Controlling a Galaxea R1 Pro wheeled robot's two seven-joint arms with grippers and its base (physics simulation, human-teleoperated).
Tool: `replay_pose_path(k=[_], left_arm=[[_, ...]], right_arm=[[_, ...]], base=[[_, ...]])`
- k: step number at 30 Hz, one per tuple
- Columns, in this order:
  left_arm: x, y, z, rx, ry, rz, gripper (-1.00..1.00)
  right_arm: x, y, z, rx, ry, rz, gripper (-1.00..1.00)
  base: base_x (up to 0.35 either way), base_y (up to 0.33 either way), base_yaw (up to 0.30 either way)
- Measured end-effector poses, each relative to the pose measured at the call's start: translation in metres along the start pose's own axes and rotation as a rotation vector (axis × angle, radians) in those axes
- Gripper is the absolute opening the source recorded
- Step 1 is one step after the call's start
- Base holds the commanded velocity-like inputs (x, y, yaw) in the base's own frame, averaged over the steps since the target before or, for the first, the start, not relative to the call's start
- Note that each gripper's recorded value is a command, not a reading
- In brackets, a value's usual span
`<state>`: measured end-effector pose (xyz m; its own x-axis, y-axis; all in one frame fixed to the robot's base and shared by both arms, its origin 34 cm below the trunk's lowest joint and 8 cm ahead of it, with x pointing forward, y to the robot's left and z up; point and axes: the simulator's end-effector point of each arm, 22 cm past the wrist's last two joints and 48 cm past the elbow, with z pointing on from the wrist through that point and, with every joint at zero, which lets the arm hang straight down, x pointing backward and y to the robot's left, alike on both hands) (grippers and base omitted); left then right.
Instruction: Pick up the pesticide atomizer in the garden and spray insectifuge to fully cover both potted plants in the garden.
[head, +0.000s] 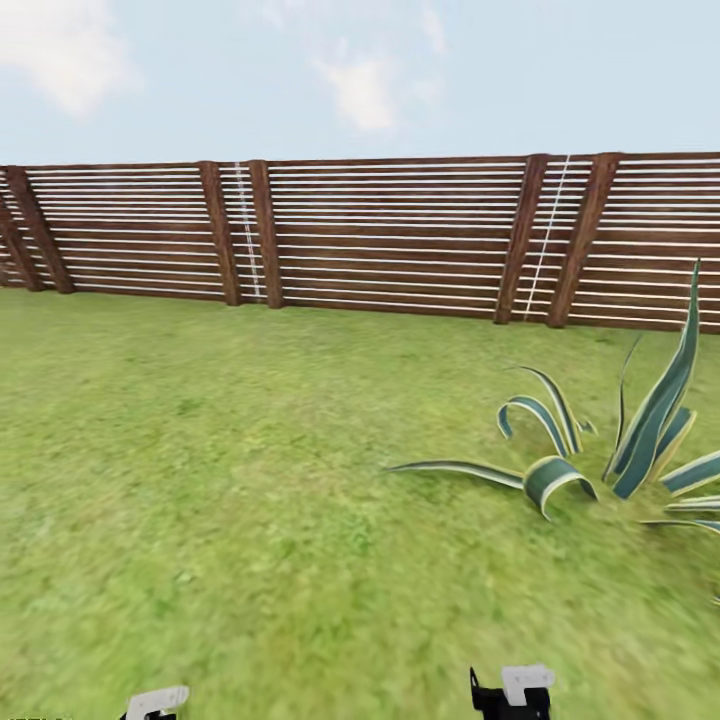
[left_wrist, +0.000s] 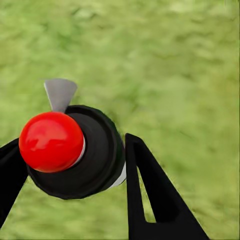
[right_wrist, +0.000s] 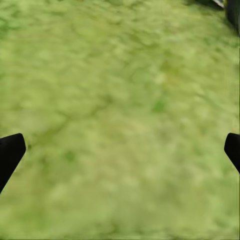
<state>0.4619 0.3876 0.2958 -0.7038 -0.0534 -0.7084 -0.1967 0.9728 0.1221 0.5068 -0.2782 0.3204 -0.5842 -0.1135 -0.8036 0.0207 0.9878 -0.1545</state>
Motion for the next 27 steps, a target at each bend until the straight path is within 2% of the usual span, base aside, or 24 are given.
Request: replay_pose_path(k=[23,27], left_arm=[[0.0001,0.0000,0.0000,0.000,0.000,0.000,-1.00],[-0.0001,-0.0001,0.0000,0.000,0.000,0.000,-1.00]], right_arm=[[0.0000,0.0001,0.0000,-0.001,0.000,-0.001,1.00],[0.0000,0.0003,0.0000,-0.002,0.000,-0.001,1.00]], base=[[0.233,0.279,0.278],[0.240,0.269,0.113]])
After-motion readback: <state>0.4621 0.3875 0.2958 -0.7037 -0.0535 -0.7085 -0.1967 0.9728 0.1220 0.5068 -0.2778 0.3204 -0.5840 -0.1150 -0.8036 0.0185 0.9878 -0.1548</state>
